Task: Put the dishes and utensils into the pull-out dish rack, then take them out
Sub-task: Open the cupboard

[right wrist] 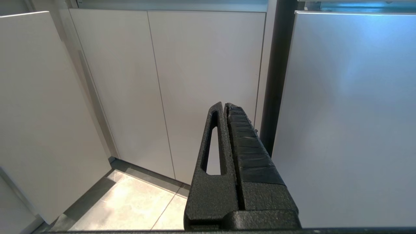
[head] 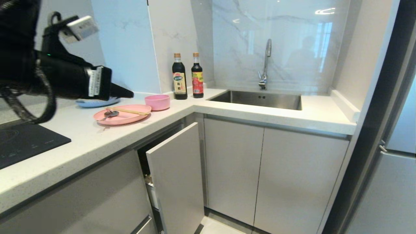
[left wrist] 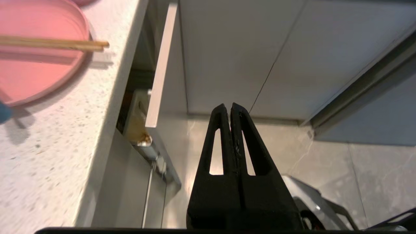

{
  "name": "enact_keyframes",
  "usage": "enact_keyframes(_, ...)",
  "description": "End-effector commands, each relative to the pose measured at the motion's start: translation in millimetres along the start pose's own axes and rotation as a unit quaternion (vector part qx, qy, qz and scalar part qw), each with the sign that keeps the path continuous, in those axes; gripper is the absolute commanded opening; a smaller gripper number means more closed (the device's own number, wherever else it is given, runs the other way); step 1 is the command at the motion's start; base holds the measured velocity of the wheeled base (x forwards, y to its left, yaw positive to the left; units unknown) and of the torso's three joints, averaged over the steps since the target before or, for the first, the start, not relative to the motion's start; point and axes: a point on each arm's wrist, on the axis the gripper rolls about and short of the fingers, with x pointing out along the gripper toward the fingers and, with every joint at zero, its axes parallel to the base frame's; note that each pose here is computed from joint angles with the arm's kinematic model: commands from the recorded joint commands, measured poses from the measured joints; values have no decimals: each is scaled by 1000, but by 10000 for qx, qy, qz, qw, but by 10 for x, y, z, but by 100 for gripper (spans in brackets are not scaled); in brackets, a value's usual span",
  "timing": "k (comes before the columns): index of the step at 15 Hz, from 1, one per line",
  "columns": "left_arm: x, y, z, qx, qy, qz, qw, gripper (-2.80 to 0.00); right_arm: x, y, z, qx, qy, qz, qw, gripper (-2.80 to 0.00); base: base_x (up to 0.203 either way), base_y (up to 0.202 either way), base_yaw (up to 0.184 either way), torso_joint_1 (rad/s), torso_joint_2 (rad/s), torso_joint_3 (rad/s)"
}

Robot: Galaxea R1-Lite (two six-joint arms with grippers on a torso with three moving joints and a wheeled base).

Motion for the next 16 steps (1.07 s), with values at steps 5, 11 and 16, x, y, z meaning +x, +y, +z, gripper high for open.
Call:
enact_keyframes(5, 1000, 117, -125, 172, 1517, 122, 9882, -280, 1, 0, -4, 0, 6, 2, 10000, -280, 0, 0, 0, 0, 0, 0)
enact_keyframes(11, 1611, 175, -267, 386, 2098, 131, 9769, 0, 1, 0, -4, 0, 6, 2, 10000, -280, 0, 0, 0, 0, 0, 0)
enact_keyframes(16, 2001, 314, -337, 308, 2237, 356, 9735, 0, 1, 0, -4, 0, 6, 2, 10000, -280, 0, 0, 0, 0, 0, 0)
